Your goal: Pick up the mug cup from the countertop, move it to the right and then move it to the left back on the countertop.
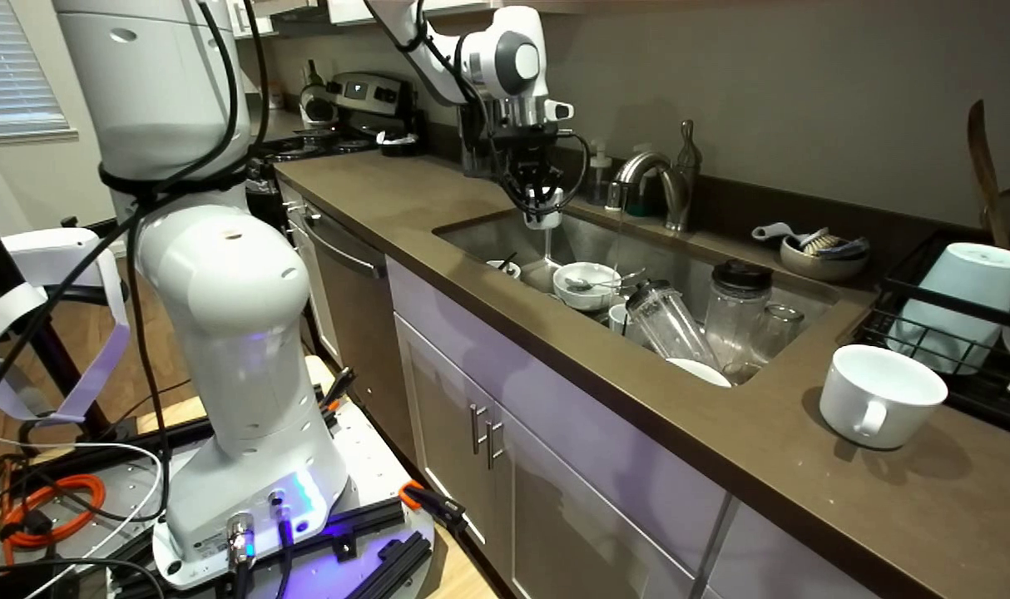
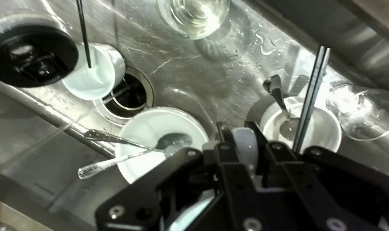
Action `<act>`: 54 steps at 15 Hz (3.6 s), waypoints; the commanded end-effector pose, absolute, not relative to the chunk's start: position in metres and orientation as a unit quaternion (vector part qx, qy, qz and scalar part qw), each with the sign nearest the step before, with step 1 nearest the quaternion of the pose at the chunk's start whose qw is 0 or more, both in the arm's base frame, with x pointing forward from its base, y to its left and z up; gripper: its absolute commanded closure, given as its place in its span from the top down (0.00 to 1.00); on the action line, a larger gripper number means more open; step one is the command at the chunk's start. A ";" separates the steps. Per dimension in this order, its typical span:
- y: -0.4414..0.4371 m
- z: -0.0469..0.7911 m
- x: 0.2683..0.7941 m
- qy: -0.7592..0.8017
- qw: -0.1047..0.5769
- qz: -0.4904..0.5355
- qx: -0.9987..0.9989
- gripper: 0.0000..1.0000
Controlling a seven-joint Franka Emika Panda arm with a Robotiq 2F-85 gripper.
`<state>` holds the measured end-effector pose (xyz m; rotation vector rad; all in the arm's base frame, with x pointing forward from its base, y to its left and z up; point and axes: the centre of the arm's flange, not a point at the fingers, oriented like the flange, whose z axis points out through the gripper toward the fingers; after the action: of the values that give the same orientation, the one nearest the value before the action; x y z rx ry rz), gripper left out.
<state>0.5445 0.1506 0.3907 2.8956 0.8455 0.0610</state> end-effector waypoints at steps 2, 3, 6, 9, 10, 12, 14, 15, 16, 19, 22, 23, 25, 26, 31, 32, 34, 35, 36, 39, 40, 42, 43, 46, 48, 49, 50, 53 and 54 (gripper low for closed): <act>0.196 0.395 0.555 0.350 0.021 0.046 0.935 0.05; 0.206 0.396 0.555 0.362 0.015 0.047 0.931 0.05; 0.206 0.385 0.545 0.349 0.027 0.034 0.936 0.16; 0.207 0.385 0.547 0.352 0.026 0.034 0.935 0.16; 0.206 0.385 0.548 0.352 0.026 0.034 0.935 0.16; 0.206 0.385 0.548 0.352 0.026 0.034 0.935 0.16; 0.206 0.385 0.548 0.352 0.026 0.034 0.935 0.16; 0.206 0.385 0.548 0.352 0.026 0.034 0.935 0.16; 0.206 0.385 0.548 0.352 0.026 0.034 0.935 0.16; 0.206 0.385 0.548 0.352 0.026 0.034 0.935 0.05; 0.214 0.380 0.549 0.361 0.022 0.030 0.932 0.05; 0.218 0.377 0.549 0.365 0.021 0.028 0.931 0.05; 0.225 0.374 0.549 0.371 0.017 0.026 0.928 0.05; 0.230 0.374 0.549 0.375 0.017 0.026 0.926 0.05; 0.254 0.384 0.549 0.398 0.017 0.036 0.917 0.05; 0.259 0.387 0.550 0.402 0.019 0.038 0.914 0.05; 0.270 0.392 0.552 0.411 0.017 0.044 0.910 0.05; 0.275 0.392 0.554 0.415 0.015 0.047 0.909 0.05; 0.283 0.391 0.556 0.420 0.011 0.049 0.906 0.05; 0.303 0.388 0.561 0.439 -0.001 0.052 0.897 0.05; 0.310 0.385 0.563 0.445 -0.006 0.054 0.894 0.05; 0.325 0.381 0.565 0.460 -0.016 0.054 0.886 0.05; 0.332 0.378 0.566 0.467 -0.018 0.052 0.882 0.05; 0.349 0.372 0.567 0.485 -0.027 0.052 0.872 0.05; 0.359 0.370 0.568 0.494 -0.033 0.052 0.867 0.05; 0.364 0.371 0.568 0.498 -0.036 0.053 0.865 0.05; 0.368 0.371 0.567 0.503 -0.038 0.053 0.862 0.05; 0.380 0.373 0.564 0.513 -0.040 0.044 0.856 0.08; 0.383 0.373 0.562 0.515 -0.038 0.041 0.855 0.22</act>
<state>0.5588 0.3703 0.3606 2.7741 1.5965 0.1519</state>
